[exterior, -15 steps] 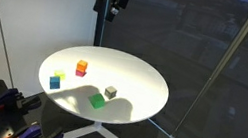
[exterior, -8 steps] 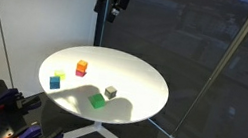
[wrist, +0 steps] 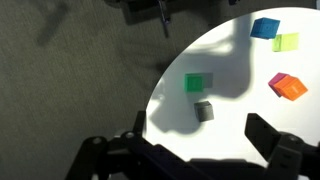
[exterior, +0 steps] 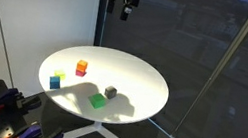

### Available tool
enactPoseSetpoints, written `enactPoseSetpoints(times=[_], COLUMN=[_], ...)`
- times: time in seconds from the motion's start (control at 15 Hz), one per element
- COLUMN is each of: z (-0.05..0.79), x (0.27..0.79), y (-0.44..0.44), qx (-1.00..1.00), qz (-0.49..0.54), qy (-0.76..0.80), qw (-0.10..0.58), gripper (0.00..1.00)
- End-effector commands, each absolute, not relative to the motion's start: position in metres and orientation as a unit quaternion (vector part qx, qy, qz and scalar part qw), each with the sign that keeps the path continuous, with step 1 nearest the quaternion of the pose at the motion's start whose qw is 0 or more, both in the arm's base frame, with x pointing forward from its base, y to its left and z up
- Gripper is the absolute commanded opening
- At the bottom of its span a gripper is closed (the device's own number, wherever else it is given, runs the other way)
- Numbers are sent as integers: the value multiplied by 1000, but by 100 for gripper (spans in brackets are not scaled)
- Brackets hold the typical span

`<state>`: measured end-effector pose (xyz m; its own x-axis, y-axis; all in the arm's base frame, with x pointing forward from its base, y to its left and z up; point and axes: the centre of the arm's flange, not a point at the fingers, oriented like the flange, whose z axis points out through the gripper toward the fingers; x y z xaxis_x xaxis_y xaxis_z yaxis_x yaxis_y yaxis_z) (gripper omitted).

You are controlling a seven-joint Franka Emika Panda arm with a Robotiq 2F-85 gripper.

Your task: Put the grey block on the stack of blocks

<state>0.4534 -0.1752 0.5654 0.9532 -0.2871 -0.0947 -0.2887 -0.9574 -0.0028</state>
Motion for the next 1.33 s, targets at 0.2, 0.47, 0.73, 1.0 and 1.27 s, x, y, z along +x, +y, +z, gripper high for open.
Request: enactPoseSetpoints(times=[0.2, 0.47, 0.73, 1.0, 1.27], z=[567, 554, 536, 516, 493], x=[483, 502, 521, 540, 553], y=[-160, -149, -142, -133, -120], qx=[-988, -987, -989, -991, -994], qz=[-9, -31, -52, -57, -41], qy=[148, 140, 123, 105, 84], qw=[-45, -67, -69, -59, -48], gripper=[100, 100, 100, 100, 100])
